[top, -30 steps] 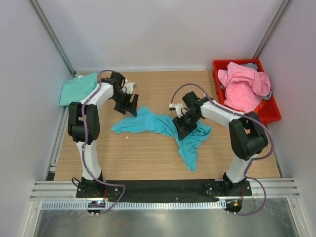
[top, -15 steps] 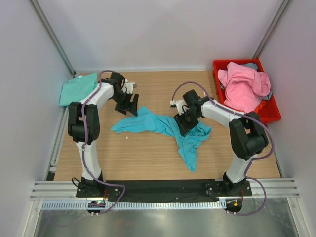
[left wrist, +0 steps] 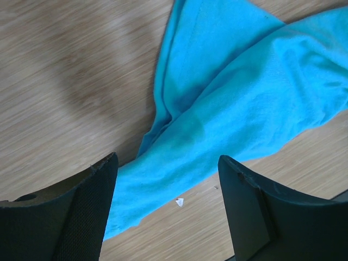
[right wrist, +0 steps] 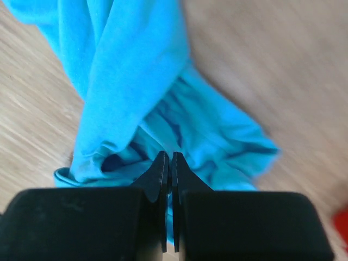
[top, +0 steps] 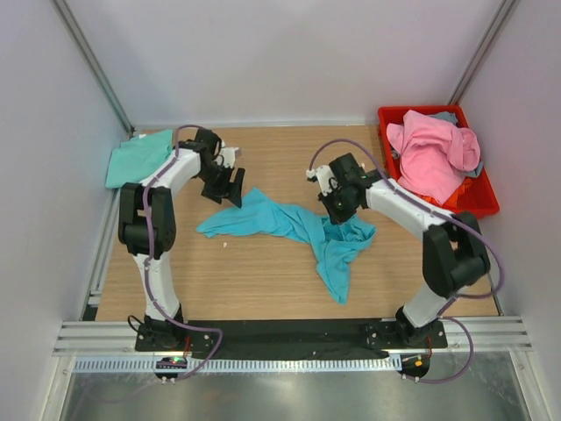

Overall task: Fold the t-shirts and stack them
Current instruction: Flatten the tshirt out

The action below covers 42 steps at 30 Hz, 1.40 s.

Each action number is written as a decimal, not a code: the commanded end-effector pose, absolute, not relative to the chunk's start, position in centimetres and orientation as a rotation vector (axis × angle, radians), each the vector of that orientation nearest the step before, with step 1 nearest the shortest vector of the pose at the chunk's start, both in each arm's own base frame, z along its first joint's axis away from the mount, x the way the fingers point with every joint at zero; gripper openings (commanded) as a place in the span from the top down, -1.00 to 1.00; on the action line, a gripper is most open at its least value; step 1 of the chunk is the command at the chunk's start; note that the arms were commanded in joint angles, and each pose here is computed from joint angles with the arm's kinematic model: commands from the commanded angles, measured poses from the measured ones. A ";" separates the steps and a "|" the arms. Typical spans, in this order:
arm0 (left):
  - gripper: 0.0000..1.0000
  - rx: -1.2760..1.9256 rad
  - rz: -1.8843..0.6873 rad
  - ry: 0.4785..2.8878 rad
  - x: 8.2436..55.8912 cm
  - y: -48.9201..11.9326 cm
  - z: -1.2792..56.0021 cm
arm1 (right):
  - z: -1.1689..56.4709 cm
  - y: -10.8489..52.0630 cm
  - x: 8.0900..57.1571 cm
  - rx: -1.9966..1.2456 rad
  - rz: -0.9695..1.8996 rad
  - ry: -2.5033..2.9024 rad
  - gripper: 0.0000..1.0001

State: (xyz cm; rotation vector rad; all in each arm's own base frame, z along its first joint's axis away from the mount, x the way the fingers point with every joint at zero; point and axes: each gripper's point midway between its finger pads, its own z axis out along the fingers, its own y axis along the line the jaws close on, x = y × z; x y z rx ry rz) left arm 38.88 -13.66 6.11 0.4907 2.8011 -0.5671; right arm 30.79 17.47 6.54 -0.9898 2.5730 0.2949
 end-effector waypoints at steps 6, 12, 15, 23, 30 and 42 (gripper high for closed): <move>-0.52 0.499 -0.385 2.605 41.2 -12.1 10.9 | 31.0 14.2 35.2 -0.792 -0.025 1.908 0.97; -0.51 0.480 -0.485 2.619 40.6 -13.4 9.8 | 35.0 14.2 33.3 -0.781 0.027 1.820 0.97; -0.51 0.492 -0.515 2.619 40.6 -14.0 9.7 | 35.3 14.1 32.7 -0.784 0.037 1.809 0.97; -0.54 0.611 -0.840 2.565 42.0 -20.4 11.5 | 31.8 15.6 28.7 -0.978 0.212 1.836 0.97; -0.51 0.727 -1.137 2.636 41.8 -27.8 8.9 | 28.2 13.3 27.7 -0.951 0.194 1.913 0.97; -0.39 0.813 -1.341 2.759 37.3 -33.3 3.5 | 27.1 11.2 27.7 -0.890 0.128 1.936 0.97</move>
